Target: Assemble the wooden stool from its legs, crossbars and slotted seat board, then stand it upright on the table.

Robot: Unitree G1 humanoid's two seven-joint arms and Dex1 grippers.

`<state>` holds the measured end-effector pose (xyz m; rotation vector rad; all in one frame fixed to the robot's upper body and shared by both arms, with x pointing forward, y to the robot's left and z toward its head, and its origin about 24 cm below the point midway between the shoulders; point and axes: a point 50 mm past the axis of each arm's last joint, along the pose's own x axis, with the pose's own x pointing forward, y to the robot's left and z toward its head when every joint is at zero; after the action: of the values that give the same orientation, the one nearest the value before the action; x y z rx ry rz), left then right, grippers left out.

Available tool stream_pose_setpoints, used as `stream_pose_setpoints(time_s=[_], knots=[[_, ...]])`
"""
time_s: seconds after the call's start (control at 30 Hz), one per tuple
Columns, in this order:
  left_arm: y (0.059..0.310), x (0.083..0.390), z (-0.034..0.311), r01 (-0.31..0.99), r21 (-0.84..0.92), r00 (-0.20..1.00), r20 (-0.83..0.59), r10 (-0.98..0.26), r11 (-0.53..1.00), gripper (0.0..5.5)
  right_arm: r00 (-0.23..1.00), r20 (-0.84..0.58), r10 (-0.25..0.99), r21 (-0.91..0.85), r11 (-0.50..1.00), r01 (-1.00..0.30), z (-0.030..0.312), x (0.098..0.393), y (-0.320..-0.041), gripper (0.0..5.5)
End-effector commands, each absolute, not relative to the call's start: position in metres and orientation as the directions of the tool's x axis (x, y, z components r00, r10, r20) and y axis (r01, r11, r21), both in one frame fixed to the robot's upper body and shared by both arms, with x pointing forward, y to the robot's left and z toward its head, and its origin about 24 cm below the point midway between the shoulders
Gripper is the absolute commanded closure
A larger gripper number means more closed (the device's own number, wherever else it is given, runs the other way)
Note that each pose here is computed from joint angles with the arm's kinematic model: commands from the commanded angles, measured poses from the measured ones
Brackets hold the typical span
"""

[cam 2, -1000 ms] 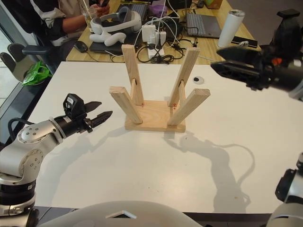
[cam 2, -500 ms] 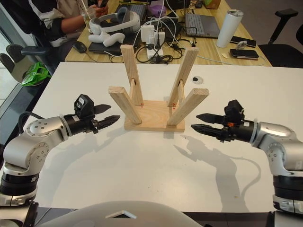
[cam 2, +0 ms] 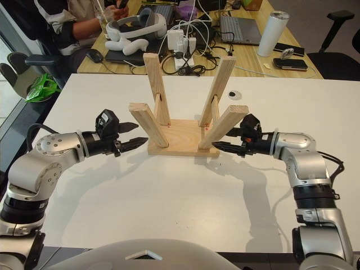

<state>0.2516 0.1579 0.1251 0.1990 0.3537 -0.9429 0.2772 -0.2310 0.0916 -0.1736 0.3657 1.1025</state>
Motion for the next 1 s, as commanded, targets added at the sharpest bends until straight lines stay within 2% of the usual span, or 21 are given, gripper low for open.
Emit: stream_pose_setpoints(time_s=[0.03, 0.1, 0.23, 0.47, 0.57, 0.67, 0.8, 0.9, 1.0], knots=[[0.157, 0.252, 0.125, 0.826, 0.026, 0.526, -0.396, -0.752, 0.564, 2.55, 0.410, -0.368, 0.835, -0.002, 0.440, -0.898, 0.096, 0.289, -0.227, 2.72], [0.156, 0.252, 0.125, 0.828, 0.027, 0.523, -0.399, -0.753, 0.560, 2.55, 0.389, -0.354, 0.850, 0.018, 0.422, -0.906, 0.096, 0.290, -0.225, 2.90], [0.159, 0.251, 0.125, 0.824, 0.032, 0.528, -0.405, -0.746, 0.566, 2.55, 0.324, -0.303, 0.896, 0.150, 0.381, -0.912, 0.103, 0.284, -0.223, 3.64], [0.161, 0.251, 0.126, 0.818, 0.047, 0.540, -0.409, -0.736, 0.574, 2.55, 0.352, -0.112, 0.929, 0.367, 0.368, -0.854, 0.120, 0.278, -0.203, 4.32], [0.163, 0.251, 0.127, 0.813, 0.057, 0.548, -0.410, -0.729, 0.579, 2.55, 0.451, -0.004, 0.893, 0.558, 0.376, -0.740, 0.118, 0.276, -0.185, 4.42], [0.165, 0.252, 0.126, 0.810, 0.069, 0.553, -0.419, -0.720, 0.583, 2.55, 0.600, 0.014, 0.800, 0.706, 0.417, -0.573, 0.112, 0.278, -0.173, 4.44], [0.167, 0.251, 0.126, 0.808, 0.078, 0.556, -0.429, -0.712, 0.584, 2.55, 0.791, -0.054, 0.610, 0.835, 0.462, -0.299, 0.106, 0.285, -0.172, 4.46], [0.167, 0.250, 0.124, 0.805, 0.081, 0.560, -0.434, -0.706, 0.588, 2.55, 0.876, -0.184, 0.446, 0.861, 0.504, -0.076, 0.092, 0.284, -0.175, 4.47], [0.167, 0.250, 0.123, 0.804, 0.082, 0.560, -0.437, -0.704, 0.588, 2.55, 0.891, -0.278, 0.360, 0.872, 0.484, 0.077, 0.077, 0.275, -0.172, 3.70]])
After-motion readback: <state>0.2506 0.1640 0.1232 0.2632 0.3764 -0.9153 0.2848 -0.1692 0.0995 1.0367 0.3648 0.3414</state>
